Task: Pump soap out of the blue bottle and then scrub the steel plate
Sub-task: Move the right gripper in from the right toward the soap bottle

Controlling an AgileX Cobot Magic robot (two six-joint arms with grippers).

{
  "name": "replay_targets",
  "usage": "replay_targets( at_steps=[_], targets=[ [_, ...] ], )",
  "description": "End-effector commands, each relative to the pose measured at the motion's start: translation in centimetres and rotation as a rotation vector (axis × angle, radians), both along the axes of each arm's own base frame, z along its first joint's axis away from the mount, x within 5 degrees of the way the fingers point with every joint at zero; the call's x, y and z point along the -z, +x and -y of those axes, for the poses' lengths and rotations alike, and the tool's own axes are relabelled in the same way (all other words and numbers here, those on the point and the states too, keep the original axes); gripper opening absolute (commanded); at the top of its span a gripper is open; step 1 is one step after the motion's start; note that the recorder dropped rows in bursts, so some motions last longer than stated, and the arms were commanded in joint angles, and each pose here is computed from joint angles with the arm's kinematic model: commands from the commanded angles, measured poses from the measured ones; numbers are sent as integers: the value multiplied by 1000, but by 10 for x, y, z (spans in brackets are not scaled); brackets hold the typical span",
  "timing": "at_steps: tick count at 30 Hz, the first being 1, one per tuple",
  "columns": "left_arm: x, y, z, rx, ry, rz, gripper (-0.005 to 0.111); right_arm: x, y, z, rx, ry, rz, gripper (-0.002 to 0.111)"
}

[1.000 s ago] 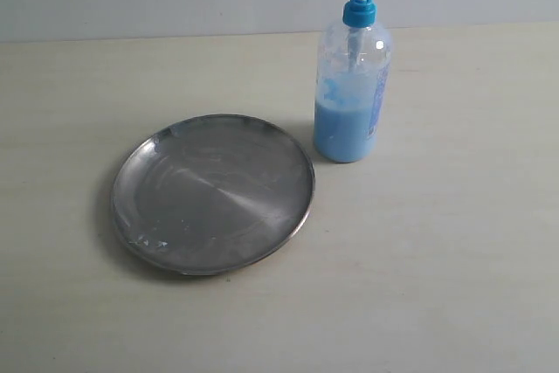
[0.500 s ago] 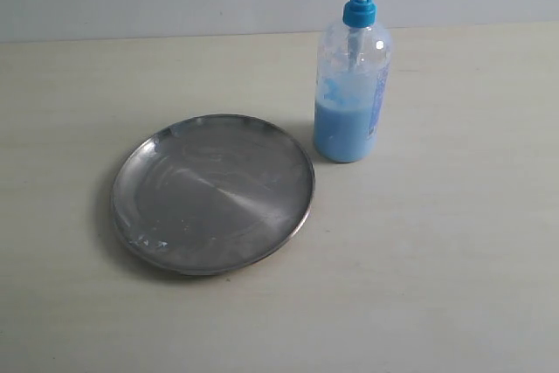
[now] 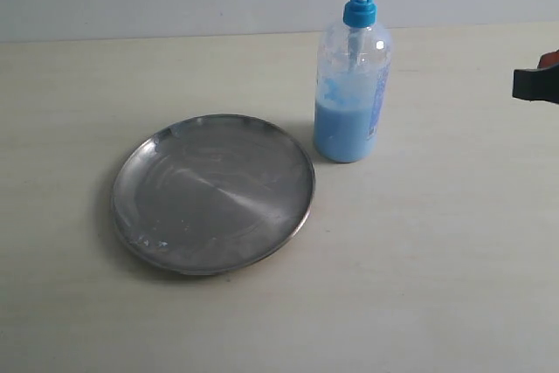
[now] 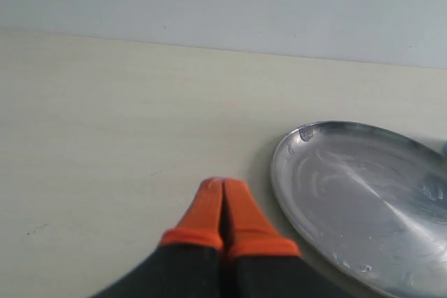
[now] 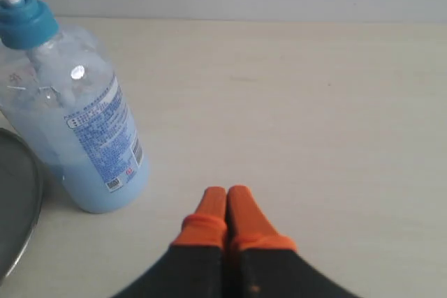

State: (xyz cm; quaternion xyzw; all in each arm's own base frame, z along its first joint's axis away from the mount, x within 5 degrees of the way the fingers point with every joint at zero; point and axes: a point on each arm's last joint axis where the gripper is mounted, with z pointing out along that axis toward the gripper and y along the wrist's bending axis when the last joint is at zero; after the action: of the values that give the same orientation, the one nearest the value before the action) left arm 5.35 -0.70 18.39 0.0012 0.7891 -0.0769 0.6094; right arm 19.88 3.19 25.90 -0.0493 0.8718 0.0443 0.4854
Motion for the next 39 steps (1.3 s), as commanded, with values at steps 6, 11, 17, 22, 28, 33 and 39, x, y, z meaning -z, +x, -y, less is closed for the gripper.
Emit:
replay_targets(
  at_steps=[6,11,17,22,28,33,39],
  targets=[
    [0,0,0,-4,-1,9,0,22,20,-3,-14,-27,-60,0],
    [0,0,0,-4,-1,9,0,33,27,-4,-26,-46,-96,0],
    [0,0,0,-4,-1,9,0,43,33,-6,-40,-64,-120,0],
    [0,0,0,-4,-1,9,0,47,36,-6,-69,-101,-119,0],
    [0,0,0,-4,1,9,0,43,39,-11,-109,-136,-114,0],
    [0,0,0,-4,1,9,0,42,36,-29,-250,-236,-95,0],
    [0,0,0,-5,-2,9,0,45,37,-32,-257,-227,-94,0]
  ],
)
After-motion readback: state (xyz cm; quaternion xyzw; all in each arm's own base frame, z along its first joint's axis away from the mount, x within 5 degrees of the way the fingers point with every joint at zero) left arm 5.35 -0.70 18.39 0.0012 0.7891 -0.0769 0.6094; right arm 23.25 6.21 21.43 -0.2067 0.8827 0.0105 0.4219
